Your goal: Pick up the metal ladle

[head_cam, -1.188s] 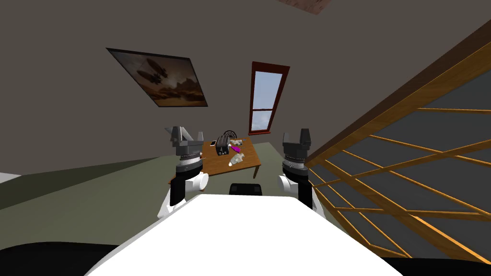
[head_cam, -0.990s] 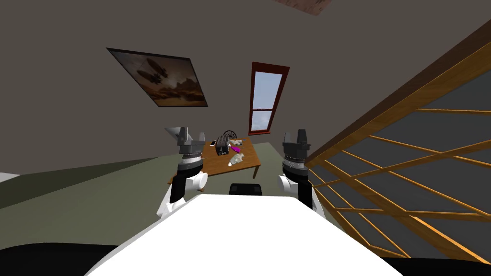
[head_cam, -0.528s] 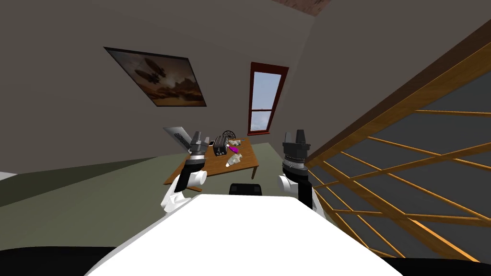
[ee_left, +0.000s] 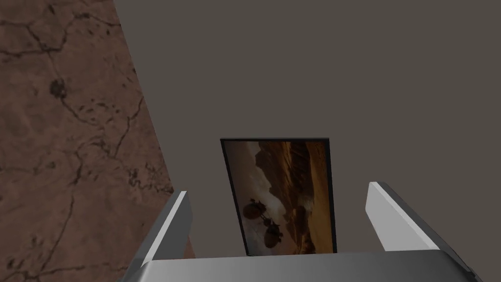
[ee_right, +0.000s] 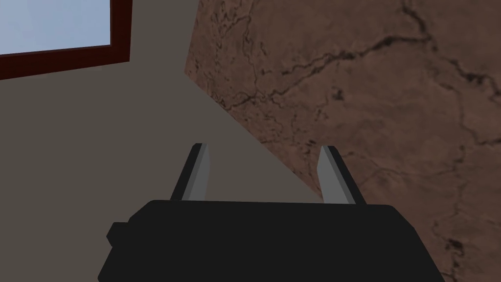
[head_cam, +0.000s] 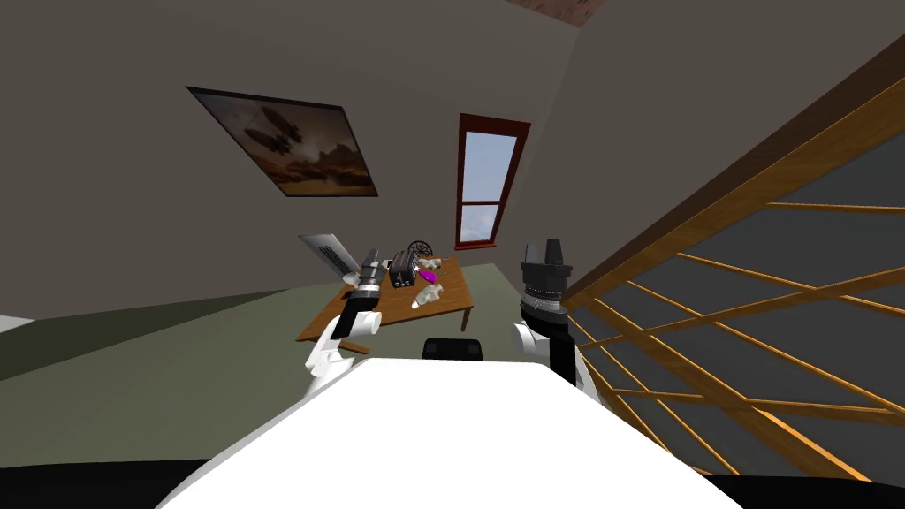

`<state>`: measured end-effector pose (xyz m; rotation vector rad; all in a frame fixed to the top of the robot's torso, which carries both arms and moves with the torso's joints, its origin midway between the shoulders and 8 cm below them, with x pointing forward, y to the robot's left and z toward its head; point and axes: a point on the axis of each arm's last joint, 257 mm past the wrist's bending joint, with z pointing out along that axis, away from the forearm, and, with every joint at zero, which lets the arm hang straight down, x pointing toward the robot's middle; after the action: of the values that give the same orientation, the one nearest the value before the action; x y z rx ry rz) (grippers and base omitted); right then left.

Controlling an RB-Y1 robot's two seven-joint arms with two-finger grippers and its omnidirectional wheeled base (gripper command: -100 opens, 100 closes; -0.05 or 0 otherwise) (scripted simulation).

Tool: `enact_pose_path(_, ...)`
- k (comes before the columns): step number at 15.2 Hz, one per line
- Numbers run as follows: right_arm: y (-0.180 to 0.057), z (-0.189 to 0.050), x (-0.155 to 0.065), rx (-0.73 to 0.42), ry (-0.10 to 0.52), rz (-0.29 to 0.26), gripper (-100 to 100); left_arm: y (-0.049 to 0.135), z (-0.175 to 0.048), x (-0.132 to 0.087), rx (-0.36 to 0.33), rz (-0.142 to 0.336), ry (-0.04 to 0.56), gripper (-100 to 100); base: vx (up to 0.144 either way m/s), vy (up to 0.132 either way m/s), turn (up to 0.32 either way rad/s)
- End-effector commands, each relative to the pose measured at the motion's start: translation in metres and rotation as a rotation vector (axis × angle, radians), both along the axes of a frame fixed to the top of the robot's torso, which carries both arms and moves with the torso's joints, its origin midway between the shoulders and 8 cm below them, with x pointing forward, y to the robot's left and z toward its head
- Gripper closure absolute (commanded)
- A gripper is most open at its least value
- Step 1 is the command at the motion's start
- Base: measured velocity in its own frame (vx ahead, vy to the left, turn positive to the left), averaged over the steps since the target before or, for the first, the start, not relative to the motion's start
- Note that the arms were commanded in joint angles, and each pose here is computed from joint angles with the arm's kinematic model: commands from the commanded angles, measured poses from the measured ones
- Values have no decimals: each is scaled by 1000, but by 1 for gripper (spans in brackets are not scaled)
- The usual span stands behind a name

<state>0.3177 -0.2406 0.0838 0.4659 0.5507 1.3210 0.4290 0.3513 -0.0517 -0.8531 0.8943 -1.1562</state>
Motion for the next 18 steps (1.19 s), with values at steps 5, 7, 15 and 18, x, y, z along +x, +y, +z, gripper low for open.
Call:
enact_pose_path(5, 0, 0, 0, 0, 0, 0, 0, 34, -52, 22, -21, 65, 160, -100, 19, -69, 8)
enact_pose_path(7, 0, 0, 0, 0, 0, 0, 0, 46, -72, 28, -32, 89, 216, -100, 12, -70, 9)
enact_pose_path(15, 0, 0, 0, 0, 0, 0, 0, 95, -143, 41, -89, 188, 422, -100, 15, -69, 7)
enact_pose_path(18, 0, 0, 0, 0, 0, 0, 0, 109, -174, 40, -115, 220, 502, -100, 12, -85, 11)
